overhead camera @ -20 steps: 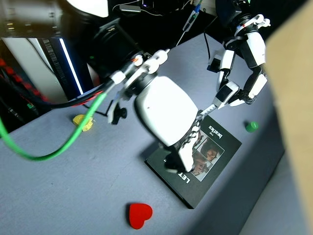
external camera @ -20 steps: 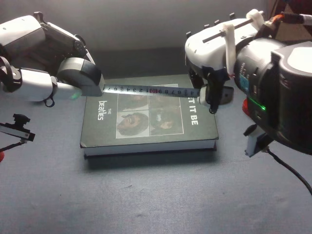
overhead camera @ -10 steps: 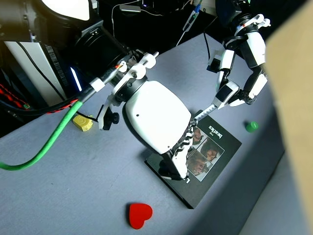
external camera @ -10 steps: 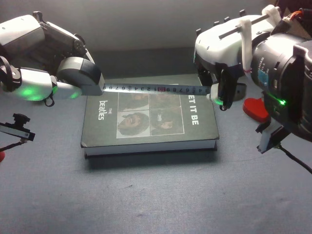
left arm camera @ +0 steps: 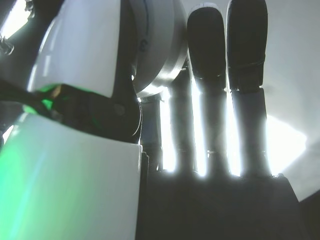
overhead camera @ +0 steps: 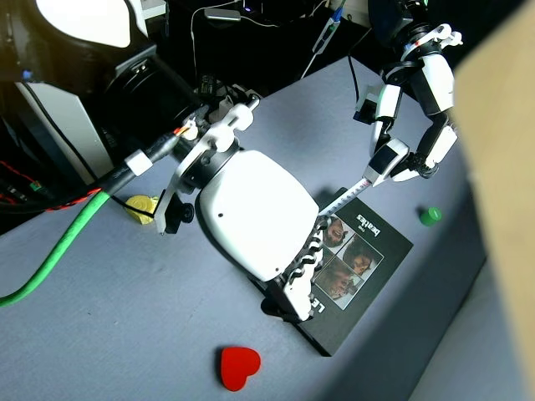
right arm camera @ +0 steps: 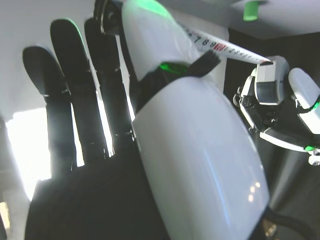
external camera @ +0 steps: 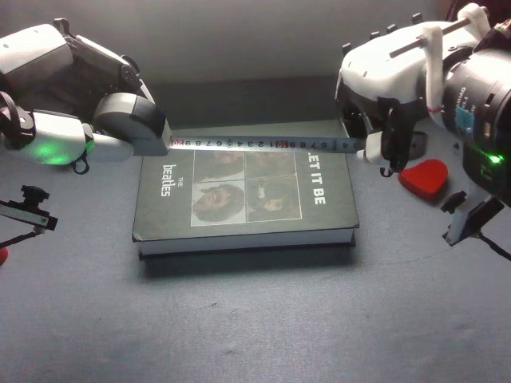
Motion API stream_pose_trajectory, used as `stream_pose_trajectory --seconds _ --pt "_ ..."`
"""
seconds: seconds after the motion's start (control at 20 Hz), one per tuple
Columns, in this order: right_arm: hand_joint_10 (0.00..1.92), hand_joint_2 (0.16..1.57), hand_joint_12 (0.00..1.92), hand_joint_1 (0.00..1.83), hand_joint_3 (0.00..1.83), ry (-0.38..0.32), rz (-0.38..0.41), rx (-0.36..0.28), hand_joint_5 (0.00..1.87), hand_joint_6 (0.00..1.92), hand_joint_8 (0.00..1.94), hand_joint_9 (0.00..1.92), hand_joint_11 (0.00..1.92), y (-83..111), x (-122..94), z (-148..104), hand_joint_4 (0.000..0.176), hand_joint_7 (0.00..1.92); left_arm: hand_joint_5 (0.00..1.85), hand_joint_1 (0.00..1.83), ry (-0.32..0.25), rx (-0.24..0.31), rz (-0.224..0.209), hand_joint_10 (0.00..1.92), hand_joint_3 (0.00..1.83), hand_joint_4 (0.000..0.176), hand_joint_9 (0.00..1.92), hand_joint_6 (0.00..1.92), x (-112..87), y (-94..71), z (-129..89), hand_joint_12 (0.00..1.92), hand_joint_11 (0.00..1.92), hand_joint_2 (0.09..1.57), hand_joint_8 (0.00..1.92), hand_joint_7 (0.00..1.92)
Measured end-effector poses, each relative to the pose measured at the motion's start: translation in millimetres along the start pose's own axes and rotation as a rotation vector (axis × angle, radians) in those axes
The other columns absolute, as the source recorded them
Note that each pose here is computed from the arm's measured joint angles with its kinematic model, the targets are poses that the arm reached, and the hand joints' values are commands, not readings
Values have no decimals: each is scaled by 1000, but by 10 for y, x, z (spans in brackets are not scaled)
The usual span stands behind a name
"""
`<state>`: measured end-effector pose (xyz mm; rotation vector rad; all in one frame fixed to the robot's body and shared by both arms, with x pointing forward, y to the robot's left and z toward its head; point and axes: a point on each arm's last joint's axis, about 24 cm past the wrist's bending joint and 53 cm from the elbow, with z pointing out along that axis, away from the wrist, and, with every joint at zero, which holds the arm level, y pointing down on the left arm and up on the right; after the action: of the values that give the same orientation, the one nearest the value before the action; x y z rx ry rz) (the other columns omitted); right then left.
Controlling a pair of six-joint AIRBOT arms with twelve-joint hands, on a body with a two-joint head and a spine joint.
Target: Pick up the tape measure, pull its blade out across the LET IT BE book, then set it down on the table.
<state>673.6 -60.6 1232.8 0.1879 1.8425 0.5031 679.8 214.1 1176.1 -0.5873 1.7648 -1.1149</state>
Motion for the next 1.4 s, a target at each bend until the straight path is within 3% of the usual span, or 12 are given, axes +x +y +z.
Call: stream_pose_trajectory --seconds 1.3,1.4 --pt "1021 1205 1504 1171 1 -46 8 41 746 1284 1218 683 476 -590 -384 84 0 887 1058 1386 -4 3 -24 1119 0 0 1040 706 -14 -4 4 981 996 1076 866 999" --pt "1027 1203 1507 1166 0 -49 7 44 780 1274 1220 688 470 -624 -407 93 20 864 1061 1385 -4 3 -23 1119 0 0 1039 706 -13 -4 4 973 989 1078 877 984"
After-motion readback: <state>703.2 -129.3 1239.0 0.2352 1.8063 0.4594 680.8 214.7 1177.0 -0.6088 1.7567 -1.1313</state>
